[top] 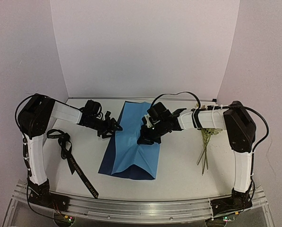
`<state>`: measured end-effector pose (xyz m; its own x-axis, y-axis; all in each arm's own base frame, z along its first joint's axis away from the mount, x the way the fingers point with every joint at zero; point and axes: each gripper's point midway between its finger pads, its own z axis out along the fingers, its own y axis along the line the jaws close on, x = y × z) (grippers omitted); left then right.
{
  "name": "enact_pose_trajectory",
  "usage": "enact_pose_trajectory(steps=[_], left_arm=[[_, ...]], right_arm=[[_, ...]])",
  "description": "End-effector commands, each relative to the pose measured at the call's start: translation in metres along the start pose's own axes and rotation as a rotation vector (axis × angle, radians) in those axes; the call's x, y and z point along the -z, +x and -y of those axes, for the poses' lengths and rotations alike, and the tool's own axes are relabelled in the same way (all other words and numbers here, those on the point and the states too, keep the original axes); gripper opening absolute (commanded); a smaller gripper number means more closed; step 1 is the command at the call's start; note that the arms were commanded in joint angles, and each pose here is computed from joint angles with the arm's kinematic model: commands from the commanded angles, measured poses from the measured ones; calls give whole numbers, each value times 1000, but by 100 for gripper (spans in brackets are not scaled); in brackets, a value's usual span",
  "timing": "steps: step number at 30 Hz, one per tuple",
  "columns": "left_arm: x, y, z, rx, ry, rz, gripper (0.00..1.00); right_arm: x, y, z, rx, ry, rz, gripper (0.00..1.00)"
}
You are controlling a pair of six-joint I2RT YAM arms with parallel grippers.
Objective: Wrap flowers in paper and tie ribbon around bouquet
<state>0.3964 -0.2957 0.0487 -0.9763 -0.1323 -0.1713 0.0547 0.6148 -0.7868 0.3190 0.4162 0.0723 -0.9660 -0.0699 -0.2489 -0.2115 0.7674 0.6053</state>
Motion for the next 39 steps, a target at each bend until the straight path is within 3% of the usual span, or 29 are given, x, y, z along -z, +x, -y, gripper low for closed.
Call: enact_pose_trajectory(steps=[1, 7, 10, 14, 18, 24, 33, 39], left_arm=[[-5, -8, 20, -32, 97, -9, 53], [2, -8, 32, -26, 138, -6, 26], [10, -6, 44, -29, 165, -4, 15], [22, -7, 61, -30, 196, 4, 1], [40, -10, 86, -22, 232, 28, 0], [55, -12, 121, 5, 241, 56, 0], [46, 0, 175, 123, 309, 43, 0], [42, 2, 214, 108, 321, 23, 0]], right_arm=[[13, -10, -11, 26, -20, 50, 2], [13, -12, -10, 28, -9, 62, 6], [17, -16, -7, 29, 14, 88, 17], [30, -24, -4, 32, 59, 141, 43], [57, -34, -5, 65, 149, 228, 64], [104, -44, -25, 157, 317, 365, 81], [135, -44, -63, 232, 374, 466, 92], [144, -41, -84, 315, 420, 482, 96]])
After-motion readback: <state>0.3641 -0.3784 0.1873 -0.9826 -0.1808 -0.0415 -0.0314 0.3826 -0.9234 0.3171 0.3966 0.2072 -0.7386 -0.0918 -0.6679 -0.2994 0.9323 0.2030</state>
